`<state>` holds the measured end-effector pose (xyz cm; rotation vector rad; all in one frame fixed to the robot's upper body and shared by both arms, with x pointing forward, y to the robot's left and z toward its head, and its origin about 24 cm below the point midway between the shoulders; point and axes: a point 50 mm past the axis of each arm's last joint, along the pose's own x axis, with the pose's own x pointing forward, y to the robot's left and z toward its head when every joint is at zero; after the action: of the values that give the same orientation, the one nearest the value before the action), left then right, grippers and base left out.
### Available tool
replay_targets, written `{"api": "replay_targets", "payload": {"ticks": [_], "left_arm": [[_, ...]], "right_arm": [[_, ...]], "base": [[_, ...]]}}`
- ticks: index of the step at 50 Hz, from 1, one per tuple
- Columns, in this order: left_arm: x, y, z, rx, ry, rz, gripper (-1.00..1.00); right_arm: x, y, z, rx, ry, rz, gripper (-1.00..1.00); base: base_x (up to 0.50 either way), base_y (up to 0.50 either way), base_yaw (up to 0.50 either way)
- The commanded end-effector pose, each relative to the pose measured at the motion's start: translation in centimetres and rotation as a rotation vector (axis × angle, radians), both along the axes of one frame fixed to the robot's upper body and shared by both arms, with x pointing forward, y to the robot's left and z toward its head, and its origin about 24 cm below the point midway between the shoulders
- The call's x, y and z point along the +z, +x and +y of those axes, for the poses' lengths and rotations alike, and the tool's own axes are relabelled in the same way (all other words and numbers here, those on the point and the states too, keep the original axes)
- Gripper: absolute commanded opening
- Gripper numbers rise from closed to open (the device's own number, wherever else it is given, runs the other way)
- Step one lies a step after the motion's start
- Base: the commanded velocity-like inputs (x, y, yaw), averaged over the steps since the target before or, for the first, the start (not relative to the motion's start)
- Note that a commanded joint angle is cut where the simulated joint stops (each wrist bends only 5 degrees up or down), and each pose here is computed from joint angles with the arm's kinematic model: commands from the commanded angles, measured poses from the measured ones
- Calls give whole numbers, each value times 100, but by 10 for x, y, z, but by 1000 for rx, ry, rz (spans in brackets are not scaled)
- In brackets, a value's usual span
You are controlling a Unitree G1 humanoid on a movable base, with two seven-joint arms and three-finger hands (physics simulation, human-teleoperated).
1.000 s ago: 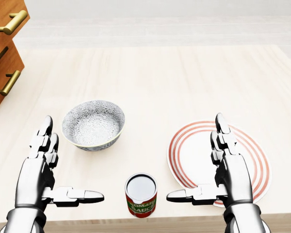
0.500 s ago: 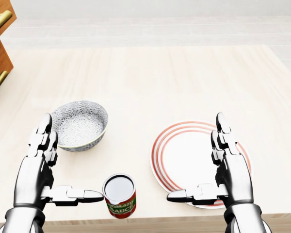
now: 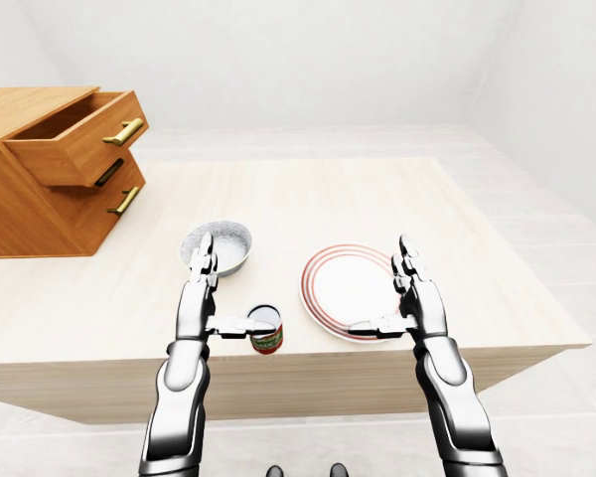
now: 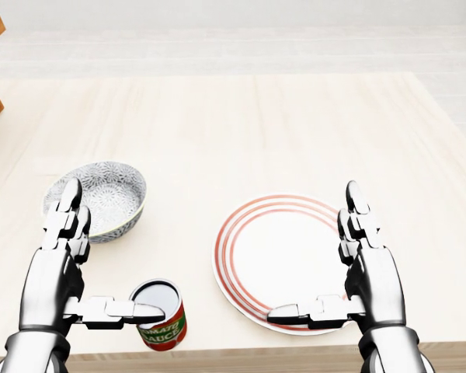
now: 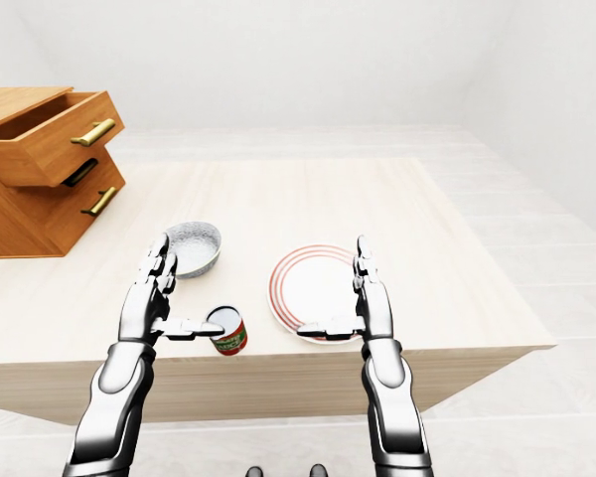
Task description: Put the bowl on the plate.
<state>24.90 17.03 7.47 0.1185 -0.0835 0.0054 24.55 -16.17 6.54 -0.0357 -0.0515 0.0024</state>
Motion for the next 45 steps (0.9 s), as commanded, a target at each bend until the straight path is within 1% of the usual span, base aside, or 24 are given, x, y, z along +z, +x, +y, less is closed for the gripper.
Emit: {"api": "replay_targets", "payload": {"ticks": [1,37,45], "left_arm": [[0,-1,0,-2,6,-1,100],[-4,0,-2,-8,15,20,100],[-2,1,-1,-10,16,9,100]], "right_arm": [[-1,-1,0,0,1,4,100],[-1,-1,0,-1,-2,3,100],[3,1,1,2,-4,-13,100]], "base": [[0,-14,0],[0,-14,0],[0,-10,0]]}}
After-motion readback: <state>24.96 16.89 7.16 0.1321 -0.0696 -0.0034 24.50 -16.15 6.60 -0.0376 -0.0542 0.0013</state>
